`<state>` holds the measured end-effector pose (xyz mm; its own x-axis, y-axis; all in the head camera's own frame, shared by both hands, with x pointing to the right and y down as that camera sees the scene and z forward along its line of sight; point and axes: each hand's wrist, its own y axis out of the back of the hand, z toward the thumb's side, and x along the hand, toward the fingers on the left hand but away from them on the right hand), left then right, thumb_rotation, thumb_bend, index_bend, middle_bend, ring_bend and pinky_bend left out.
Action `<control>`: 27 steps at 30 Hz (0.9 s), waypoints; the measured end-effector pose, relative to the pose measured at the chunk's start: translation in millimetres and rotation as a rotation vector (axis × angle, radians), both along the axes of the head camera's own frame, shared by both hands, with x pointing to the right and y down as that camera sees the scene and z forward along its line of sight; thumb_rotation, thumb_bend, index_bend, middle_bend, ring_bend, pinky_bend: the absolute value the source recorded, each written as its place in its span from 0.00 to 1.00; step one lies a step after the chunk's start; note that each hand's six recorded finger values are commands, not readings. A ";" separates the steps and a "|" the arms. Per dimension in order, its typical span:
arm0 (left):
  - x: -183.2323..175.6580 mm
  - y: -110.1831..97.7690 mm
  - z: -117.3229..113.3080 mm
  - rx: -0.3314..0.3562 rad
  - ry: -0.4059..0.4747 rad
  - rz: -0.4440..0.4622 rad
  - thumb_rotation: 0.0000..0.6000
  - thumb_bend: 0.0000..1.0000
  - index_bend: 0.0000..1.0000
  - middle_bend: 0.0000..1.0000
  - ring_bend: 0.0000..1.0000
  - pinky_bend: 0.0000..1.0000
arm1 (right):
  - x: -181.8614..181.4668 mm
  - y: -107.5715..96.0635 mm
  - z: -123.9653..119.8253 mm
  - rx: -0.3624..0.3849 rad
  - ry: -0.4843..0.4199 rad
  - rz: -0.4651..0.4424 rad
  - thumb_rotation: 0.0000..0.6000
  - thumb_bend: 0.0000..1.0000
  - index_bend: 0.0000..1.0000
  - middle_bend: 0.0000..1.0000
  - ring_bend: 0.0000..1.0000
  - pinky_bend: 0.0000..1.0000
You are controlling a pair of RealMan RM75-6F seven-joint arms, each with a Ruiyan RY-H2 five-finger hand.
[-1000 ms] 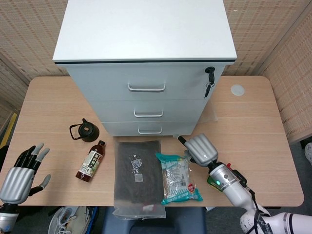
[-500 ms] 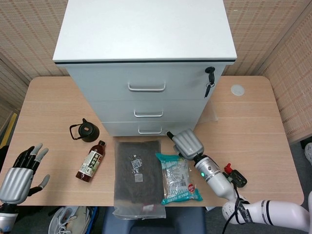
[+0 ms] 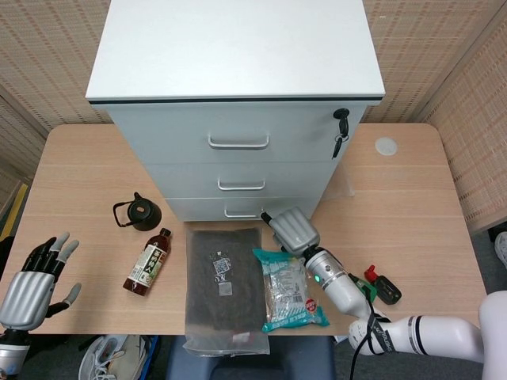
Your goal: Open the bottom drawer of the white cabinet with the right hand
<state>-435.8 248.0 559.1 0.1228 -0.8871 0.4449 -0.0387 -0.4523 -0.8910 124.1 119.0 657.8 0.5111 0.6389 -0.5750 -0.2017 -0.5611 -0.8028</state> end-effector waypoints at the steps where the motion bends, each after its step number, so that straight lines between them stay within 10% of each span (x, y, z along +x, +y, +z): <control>1: -0.1 0.0 0.3 -0.001 0.000 0.000 1.00 0.32 0.09 0.00 0.03 0.11 | -1.1 0.1 0.5 -0.001 0.002 -0.003 1.00 0.44 0.19 0.99 1.00 1.00; 27: 2.1 -0.7 0.2 0.000 0.003 0.003 1.00 0.32 0.09 0.00 0.03 0.11 | -6.4 -3.6 2.3 0.005 0.028 -0.023 1.00 0.44 0.19 0.99 1.00 1.00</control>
<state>-433.7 247.3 559.4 0.1264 -0.8870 0.4442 -0.0401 -0.4520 -0.8911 117.7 115.4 660.0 0.5096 0.6298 -0.5862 -0.2368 -0.5523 -0.7993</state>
